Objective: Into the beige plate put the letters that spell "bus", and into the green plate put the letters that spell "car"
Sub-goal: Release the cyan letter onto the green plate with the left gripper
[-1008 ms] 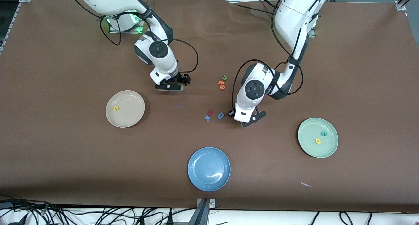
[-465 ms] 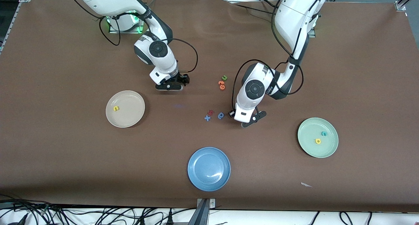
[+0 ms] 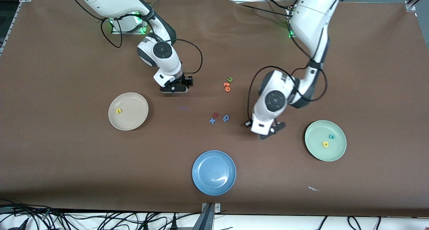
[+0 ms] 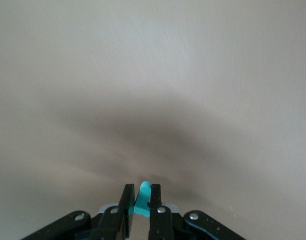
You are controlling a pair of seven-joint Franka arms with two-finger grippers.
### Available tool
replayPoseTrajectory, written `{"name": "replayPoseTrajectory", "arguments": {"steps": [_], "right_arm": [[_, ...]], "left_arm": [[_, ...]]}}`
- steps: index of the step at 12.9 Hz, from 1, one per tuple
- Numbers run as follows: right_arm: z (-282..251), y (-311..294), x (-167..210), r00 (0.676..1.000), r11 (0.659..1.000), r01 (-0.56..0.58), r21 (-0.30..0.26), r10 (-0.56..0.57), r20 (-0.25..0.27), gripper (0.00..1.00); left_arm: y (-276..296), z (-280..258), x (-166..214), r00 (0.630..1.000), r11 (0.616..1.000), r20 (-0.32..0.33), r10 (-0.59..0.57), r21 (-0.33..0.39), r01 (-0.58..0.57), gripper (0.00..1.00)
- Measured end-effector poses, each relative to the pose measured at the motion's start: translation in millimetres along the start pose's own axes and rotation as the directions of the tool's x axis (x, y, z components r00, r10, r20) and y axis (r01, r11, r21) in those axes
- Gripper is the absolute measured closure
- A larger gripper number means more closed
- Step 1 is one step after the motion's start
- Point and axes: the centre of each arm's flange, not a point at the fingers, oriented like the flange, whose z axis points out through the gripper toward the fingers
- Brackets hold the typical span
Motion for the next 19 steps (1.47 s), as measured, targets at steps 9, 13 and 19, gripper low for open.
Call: {"name": "replayPoseTrajectory", "arguments": {"steps": [9, 13, 19], "right_arm": [[-1, -1, 0, 1.0, 1.0, 0.021, 0.001, -0.021, -0.013, 0.38], [-1, 1, 2, 0.999, 0.999, 0.033, -0.003, -0.033, -0.025, 0.54], [0, 3, 3, 0.999, 0.999, 0.035, -0.005, -0.035, -0.027, 0.63]], "left_arm": [[-173, -46, 157, 0.891, 0.879, 0.067, 0.45, 0.142, -0.455, 0.83], [-174, -42, 158, 0.793, 0.775, 0.098, 0.601, 0.17, -0.609, 0.62], [-163, -83, 168, 0.814, 0.8, 0.012, 0.581, 0.174, -0.574, 0.0]]}}
